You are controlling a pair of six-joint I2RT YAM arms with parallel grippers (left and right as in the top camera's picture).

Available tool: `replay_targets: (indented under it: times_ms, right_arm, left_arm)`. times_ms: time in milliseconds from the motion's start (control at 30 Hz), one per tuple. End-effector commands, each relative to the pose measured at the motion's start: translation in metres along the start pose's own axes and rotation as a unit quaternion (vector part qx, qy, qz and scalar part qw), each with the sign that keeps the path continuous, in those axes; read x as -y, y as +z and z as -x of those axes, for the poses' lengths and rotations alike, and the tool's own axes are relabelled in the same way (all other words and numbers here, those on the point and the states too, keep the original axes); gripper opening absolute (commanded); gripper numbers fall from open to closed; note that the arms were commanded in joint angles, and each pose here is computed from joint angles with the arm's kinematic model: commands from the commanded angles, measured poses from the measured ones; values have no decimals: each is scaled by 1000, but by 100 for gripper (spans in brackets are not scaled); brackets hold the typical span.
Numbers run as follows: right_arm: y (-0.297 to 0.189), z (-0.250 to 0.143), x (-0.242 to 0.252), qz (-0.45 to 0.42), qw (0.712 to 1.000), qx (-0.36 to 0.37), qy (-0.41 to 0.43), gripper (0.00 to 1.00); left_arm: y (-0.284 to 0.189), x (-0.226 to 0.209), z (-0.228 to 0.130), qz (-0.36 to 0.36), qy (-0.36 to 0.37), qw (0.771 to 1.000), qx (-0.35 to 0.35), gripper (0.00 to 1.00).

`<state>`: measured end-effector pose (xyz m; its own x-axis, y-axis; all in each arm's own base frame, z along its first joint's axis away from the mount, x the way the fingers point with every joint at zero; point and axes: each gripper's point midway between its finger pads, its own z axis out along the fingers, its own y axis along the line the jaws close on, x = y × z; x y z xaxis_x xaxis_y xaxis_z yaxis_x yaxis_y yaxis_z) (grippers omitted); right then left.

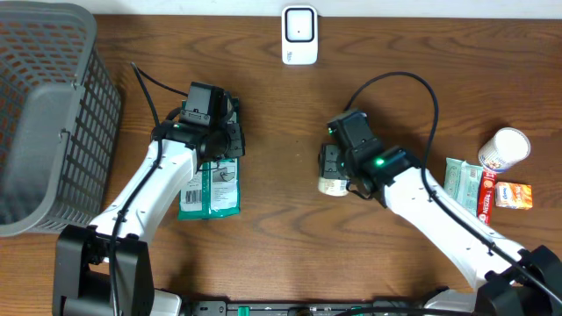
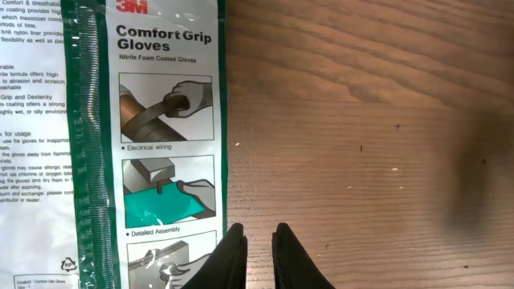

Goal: Scan the item barcode

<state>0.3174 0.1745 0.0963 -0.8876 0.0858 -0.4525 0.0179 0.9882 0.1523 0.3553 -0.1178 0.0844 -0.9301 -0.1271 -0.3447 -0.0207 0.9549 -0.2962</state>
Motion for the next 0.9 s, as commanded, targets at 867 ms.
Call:
replay_targets:
  times_ms: [867]
  right_arm:
    - [43,31,-13,-126,980,154,-18,47]
  left_arm:
    - [5,-5,-3,11,5,1000,-1,14]
